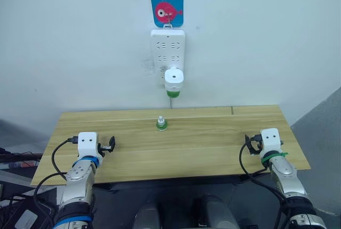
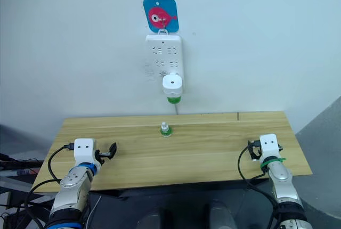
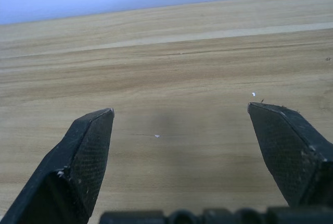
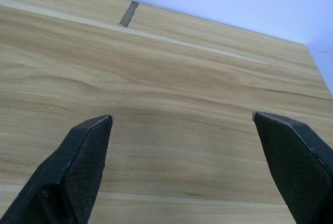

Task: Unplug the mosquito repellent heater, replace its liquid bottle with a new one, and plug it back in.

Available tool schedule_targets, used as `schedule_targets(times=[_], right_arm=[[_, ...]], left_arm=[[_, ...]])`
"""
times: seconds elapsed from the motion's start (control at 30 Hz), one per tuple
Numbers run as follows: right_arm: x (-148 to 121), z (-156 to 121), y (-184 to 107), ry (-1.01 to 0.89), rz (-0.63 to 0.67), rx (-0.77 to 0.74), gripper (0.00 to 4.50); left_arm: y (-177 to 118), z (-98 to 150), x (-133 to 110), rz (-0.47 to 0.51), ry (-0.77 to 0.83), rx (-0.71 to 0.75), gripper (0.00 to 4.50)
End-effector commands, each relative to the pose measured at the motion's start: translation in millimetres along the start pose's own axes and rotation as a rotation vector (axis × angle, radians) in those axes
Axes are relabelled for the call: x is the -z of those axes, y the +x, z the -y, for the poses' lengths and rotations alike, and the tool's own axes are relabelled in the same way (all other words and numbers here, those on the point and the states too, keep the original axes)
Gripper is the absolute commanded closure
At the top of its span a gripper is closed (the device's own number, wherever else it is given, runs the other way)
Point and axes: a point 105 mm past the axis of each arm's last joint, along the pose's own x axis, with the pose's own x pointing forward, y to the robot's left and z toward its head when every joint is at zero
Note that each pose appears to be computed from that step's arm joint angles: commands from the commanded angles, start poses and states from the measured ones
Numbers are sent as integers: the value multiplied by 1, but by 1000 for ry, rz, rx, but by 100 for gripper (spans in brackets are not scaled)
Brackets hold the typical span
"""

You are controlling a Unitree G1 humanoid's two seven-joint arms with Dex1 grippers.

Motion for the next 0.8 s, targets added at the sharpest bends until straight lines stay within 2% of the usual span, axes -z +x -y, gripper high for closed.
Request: schedule_targets(times=[0.03,0.13,0.23,0.37,0.47,0.6,0.8], right_arm=[[-11,7,-1,-15,43,29,0],[-8,10,-2,-15,28,45,0],[-11,10,-2,-18,34,46,0],[-12,8,-3,-39,41,43,0],[-12,8,-5,-40,37,47,0],[-25,1,-8,-6,70,17,0],[-42,-2,-12,3,98,-13,0]], left_arm=[[1,-6,-11,36,1,-34,2],[2,-2,-8,25,-12,-51,2],[1,-5,-8,15,65,-108,2],[1,-11,-19,61,63,-149,2],[0,-3,-21,57,16,-36,2],[-8,6,-42,144,-75,101,2],[-18,10,-46,147,-109,197,2]])
